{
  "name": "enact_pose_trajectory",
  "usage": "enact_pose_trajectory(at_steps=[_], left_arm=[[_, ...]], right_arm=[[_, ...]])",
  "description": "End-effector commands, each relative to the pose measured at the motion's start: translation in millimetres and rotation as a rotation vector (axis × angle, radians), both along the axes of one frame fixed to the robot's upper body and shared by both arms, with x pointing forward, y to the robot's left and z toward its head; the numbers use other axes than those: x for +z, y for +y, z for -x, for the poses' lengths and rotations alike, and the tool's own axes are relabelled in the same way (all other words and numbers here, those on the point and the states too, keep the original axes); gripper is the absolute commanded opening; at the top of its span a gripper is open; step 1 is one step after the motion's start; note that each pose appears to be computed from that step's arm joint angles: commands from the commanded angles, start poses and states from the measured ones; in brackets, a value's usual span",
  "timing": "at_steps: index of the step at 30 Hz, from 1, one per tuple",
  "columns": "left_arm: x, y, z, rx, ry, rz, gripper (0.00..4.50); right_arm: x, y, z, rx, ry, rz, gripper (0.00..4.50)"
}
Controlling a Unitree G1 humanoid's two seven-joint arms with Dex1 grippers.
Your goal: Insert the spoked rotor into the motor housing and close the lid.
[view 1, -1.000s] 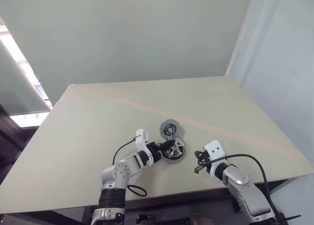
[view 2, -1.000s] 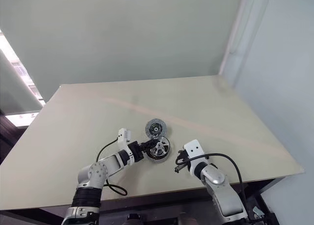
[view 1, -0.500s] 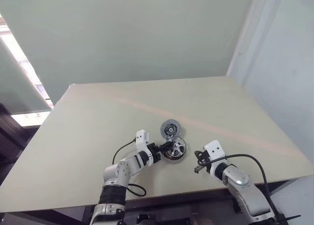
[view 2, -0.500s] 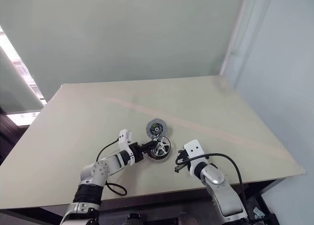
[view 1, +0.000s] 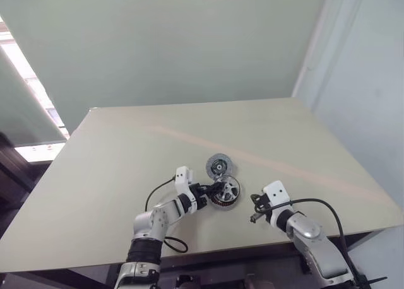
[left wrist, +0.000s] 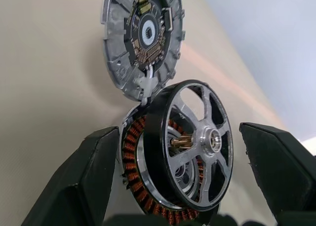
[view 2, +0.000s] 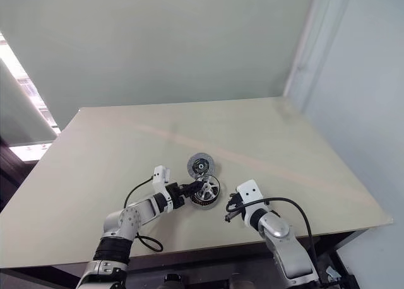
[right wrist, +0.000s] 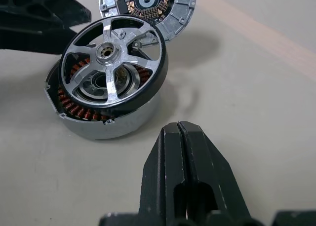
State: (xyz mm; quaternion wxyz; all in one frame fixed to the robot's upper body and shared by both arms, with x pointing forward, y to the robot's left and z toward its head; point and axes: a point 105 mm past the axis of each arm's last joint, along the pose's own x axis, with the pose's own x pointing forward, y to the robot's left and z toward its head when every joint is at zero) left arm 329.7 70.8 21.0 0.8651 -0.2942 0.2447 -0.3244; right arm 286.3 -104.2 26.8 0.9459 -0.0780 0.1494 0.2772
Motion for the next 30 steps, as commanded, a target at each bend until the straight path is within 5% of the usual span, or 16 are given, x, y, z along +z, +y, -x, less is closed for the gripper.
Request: enact_pose_trajectory(at_steps=[1, 16, 30], left_arm=[[19, -5, -4, -0.023, -0.103, 0.012, 4.17], [10, -7, -3, -0.038, -0.053, -0.012, 4.17], [40, 12, -4, 0.051, -0.137, 0.091, 4.17]], right_arm=[[15, 4, -5, 0.008, -0.061, -0.017, 0.00], [14, 3, -3, -0.002, -0.057, -0.019, 0.00], [22, -11, -13, -0.082, -0.072, -0.086, 0.00]])
